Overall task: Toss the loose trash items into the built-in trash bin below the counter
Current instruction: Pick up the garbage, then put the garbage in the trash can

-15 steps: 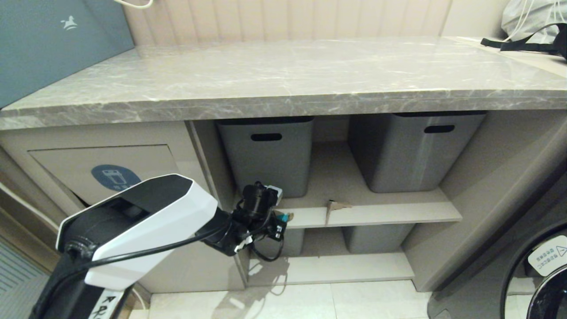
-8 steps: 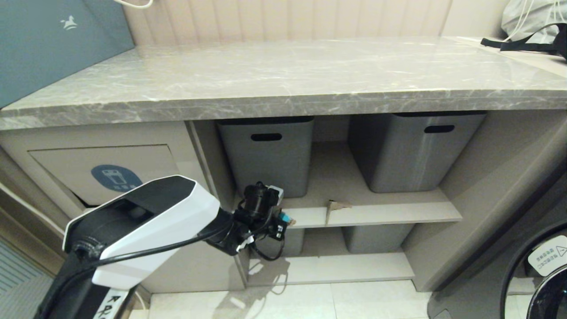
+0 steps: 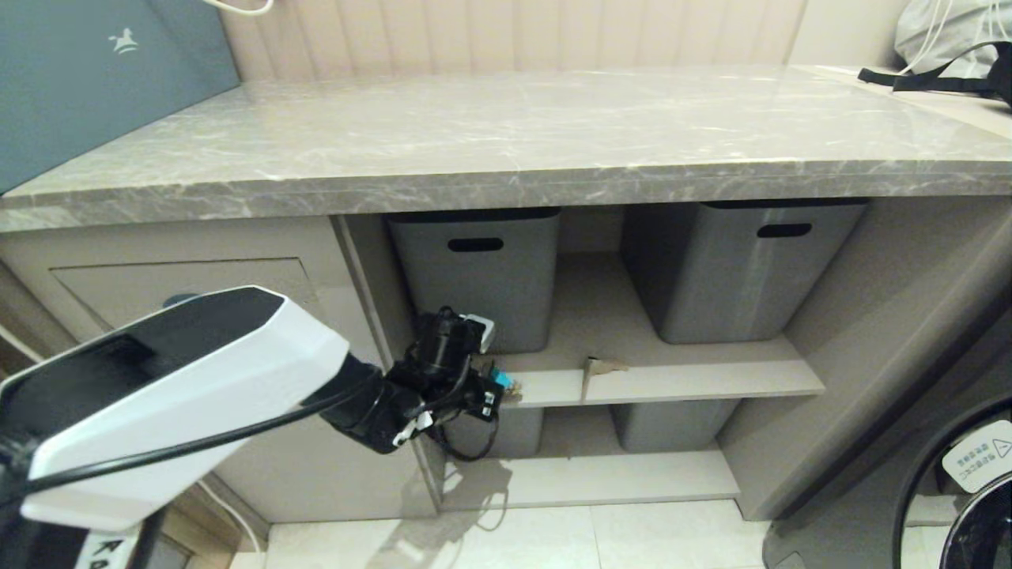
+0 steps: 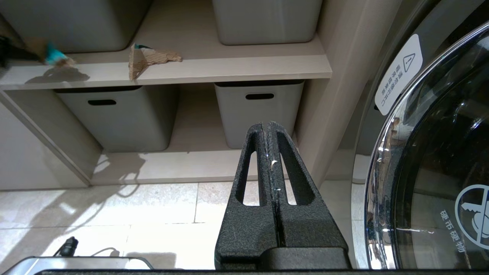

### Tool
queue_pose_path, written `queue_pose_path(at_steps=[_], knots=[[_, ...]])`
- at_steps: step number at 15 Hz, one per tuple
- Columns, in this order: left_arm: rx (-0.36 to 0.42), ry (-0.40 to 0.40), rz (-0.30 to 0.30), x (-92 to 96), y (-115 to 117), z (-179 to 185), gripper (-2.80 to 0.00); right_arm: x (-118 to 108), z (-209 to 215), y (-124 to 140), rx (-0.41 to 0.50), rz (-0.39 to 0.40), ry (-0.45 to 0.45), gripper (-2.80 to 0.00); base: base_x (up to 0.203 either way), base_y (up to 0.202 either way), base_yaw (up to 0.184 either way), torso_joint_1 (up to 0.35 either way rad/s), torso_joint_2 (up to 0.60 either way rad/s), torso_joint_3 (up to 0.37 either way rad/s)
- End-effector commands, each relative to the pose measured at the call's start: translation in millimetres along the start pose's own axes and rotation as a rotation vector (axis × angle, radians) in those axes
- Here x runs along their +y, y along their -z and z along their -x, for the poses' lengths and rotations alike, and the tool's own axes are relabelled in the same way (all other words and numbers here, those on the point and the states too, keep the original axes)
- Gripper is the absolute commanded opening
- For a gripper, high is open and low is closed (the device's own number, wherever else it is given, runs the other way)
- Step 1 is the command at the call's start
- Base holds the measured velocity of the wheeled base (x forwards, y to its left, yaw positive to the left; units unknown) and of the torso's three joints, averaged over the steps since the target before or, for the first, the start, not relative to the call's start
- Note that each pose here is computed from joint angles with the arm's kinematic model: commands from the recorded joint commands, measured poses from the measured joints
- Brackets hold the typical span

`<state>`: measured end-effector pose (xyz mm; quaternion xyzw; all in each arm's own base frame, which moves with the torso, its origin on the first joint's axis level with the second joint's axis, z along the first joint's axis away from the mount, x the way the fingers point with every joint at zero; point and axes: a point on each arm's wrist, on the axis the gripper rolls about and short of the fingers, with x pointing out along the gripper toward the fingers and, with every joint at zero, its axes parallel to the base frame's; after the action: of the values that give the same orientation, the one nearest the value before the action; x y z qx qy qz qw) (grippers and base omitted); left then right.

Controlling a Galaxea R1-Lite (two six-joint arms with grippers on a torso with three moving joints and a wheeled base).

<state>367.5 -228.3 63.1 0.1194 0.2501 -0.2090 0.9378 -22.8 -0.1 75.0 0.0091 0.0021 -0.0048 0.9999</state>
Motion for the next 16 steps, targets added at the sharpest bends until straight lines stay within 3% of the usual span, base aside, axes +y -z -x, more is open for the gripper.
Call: queue_pose_path(at_steps=[1, 5, 10, 14, 16], knots=[[-0.058, -0.005, 0.007, 5.8, -17.3, 30.5, -2.80, 0.0, 0.0, 0.0, 0.000, 0.000, 0.000, -2.80, 0.000, 0.000, 0.000, 0.000, 0.00, 0.000], [-0.077, -0.010, 0.004, 9.7, -7.9, 77.7, -2.80, 0.0, 0.0, 0.0, 0.000, 0.000, 0.000, -2.80, 0.000, 0.000, 0.000, 0.000, 0.00, 0.000], [-0.189, -0.014, -0.009, 21.6, 3.5, 183.5, -2.80, 0.0, 0.0, 0.0, 0.000, 0.000, 0.001, -2.80, 0.000, 0.000, 0.000, 0.000, 0.00, 0.000], [-0.233, -0.082, -0.073, 40.6, 62.7, 255.7, -2.80, 0.0, 0.0, 0.0, 0.000, 0.000, 0.001, -2.80, 0.000, 0.000, 0.000, 0.000, 0.00, 0.000], [-0.243, -0.204, -0.069, 58.6, 93.8, 275.3, -2.80, 0.0, 0.0, 0.0, 0.000, 0.000, 0.000, -2.80, 0.000, 0.000, 0.000, 0.000, 0.00, 0.000]])
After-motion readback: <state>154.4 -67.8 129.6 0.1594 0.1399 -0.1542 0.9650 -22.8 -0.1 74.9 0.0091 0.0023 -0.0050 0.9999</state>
